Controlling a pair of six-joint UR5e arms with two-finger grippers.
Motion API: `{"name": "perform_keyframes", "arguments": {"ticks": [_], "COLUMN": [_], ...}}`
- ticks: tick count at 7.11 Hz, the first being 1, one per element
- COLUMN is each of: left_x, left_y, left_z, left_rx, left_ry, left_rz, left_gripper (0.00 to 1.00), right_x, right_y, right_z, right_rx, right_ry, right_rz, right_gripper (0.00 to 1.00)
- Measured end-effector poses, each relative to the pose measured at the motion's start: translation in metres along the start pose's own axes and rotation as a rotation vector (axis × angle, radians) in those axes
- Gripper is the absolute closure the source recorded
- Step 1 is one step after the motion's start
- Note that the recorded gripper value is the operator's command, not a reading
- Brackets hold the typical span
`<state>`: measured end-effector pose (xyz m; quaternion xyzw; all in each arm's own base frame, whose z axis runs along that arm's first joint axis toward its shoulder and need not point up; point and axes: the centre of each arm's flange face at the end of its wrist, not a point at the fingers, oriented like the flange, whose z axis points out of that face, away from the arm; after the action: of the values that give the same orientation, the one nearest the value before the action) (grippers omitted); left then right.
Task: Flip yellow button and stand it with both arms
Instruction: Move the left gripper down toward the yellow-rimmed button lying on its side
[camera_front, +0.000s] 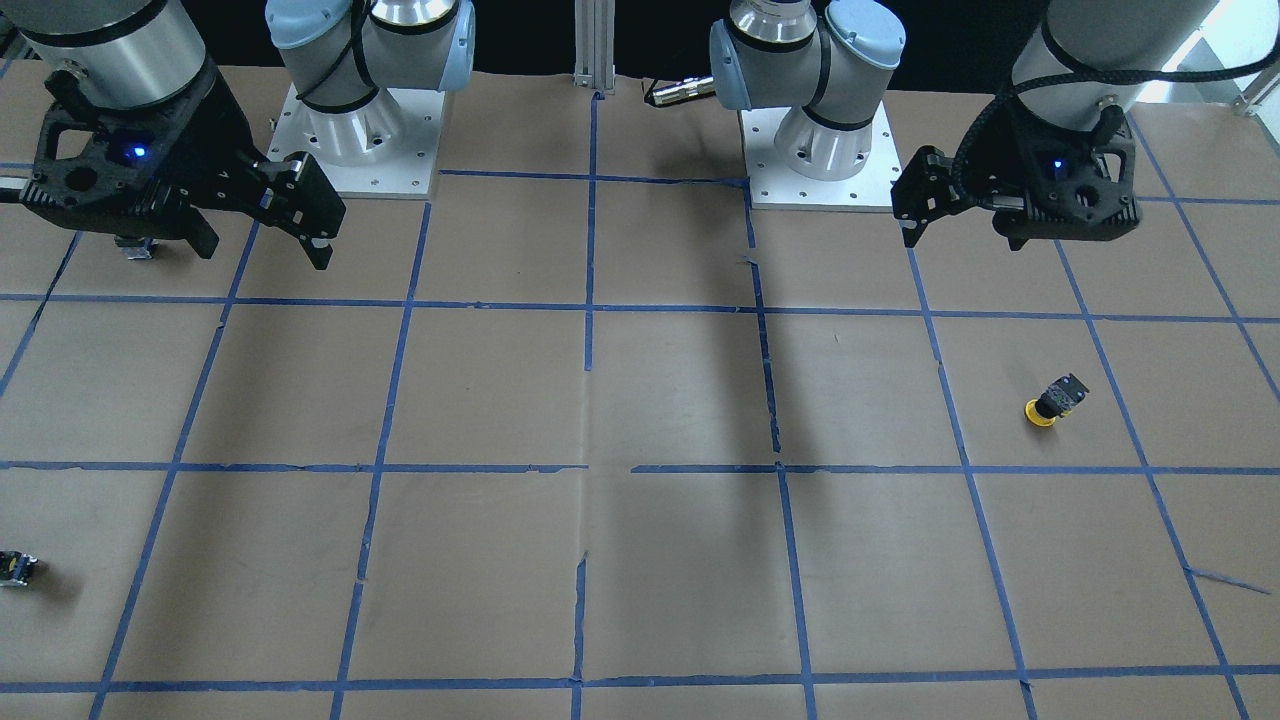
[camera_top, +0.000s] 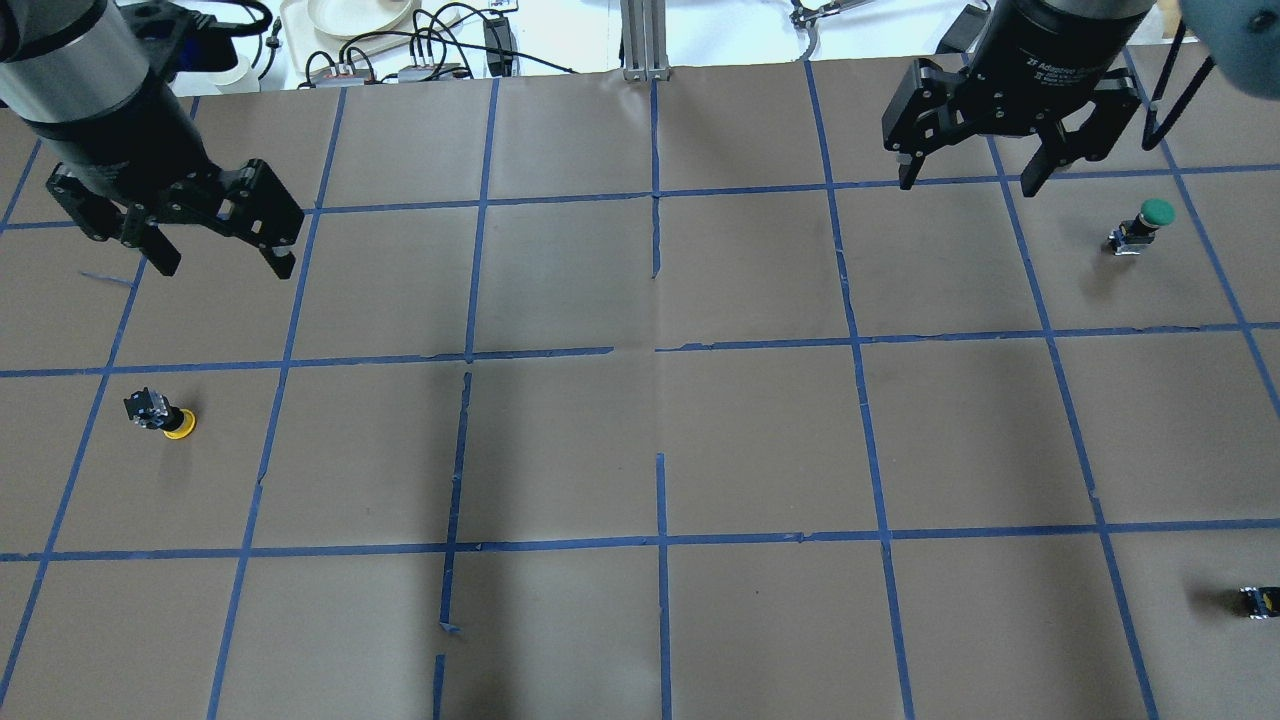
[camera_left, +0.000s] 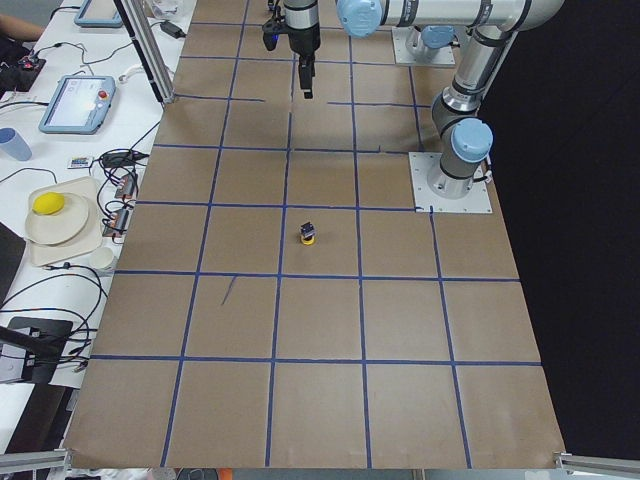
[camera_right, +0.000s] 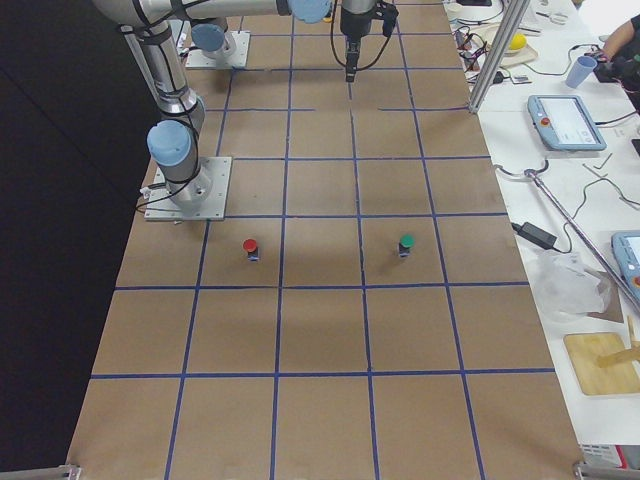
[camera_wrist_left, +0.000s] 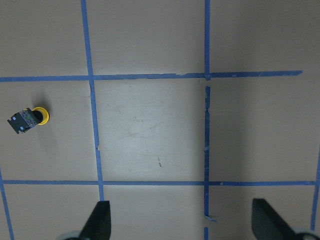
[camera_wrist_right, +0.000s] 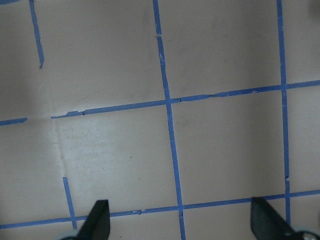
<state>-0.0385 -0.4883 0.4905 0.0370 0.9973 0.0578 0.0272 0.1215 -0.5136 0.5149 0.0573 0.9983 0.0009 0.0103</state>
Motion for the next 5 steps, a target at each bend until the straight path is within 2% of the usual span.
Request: {"name": "perform_keyframes", "arguments": {"ticks": [3, 5], "left_x": [-0.123, -0.181], "left_y": [0.018, 0.017], "left_z": [0.047, 0.091], "left_rx": [-0.037, -0.001], "left_ry": [0.059, 0.057], "left_rz": [0.113, 0.214], "left_gripper": [0.02, 0.02], "right_x": [0.001, 0.002], "right_y": [0.000, -0.001], "right_z": [0.001, 0.002], "right_rx": [-0.004, -0.005], "right_ry": [-0.001, -0.005], "right_rz": [-0.003, -0.003], "right_gripper": [0.00, 0.00]}}
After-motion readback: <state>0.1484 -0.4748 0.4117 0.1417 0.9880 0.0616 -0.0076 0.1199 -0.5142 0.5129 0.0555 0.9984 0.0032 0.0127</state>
